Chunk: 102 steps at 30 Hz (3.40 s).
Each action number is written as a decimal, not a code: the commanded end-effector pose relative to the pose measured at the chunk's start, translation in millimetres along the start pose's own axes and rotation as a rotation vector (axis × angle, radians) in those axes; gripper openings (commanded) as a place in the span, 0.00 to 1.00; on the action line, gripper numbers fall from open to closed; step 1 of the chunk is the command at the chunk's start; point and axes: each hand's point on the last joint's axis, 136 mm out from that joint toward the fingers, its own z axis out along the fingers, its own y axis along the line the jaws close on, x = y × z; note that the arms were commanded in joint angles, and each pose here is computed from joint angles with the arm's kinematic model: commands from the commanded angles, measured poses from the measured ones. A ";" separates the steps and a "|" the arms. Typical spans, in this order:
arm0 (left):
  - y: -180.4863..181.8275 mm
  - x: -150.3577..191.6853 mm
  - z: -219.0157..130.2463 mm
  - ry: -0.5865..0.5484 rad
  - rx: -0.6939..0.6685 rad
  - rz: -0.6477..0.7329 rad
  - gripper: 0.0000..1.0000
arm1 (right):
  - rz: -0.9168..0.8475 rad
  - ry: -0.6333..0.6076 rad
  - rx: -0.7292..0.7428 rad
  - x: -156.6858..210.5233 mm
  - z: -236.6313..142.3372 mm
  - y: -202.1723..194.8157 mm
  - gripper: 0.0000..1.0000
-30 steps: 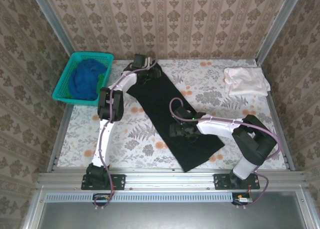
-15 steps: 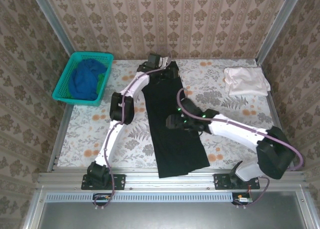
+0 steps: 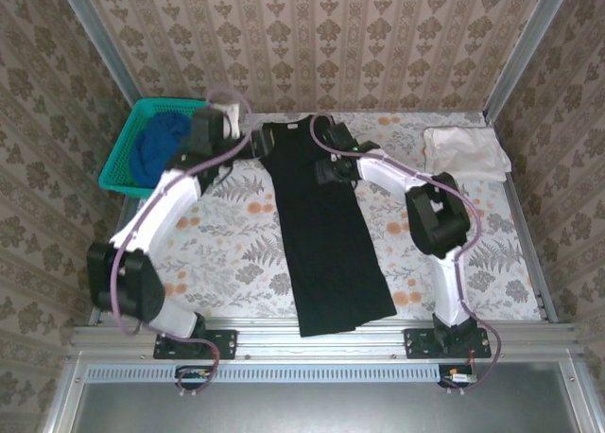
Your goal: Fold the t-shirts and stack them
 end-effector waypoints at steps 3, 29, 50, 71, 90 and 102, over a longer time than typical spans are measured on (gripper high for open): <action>47.2 122.6 -11.0 0.194 -0.144 -0.084 0.69 | -0.128 0.143 0.237 -4.0 43.6 -37.1 0.79; 3.1 204.3 -12.3 0.374 0.006 -0.041 0.65 | 0.156 0.144 0.239 -29.3 -46.9 -123.5 0.92; -65.9 381.1 -54.5 0.713 0.050 0.064 0.51 | 0.417 0.338 -0.131 350.8 -180.5 -54.7 0.71; -61.4 405.2 -84.6 0.770 0.034 0.066 0.21 | 0.337 0.455 -0.068 394.9 -173.0 -43.9 0.37; -108.4 300.3 -64.1 0.544 0.250 0.035 0.00 | 0.255 0.190 -0.131 269.3 -207.0 -22.7 0.00; -71.0 170.5 39.0 0.463 0.221 -0.006 0.00 | 0.315 0.077 -0.070 128.7 -145.9 -57.7 0.00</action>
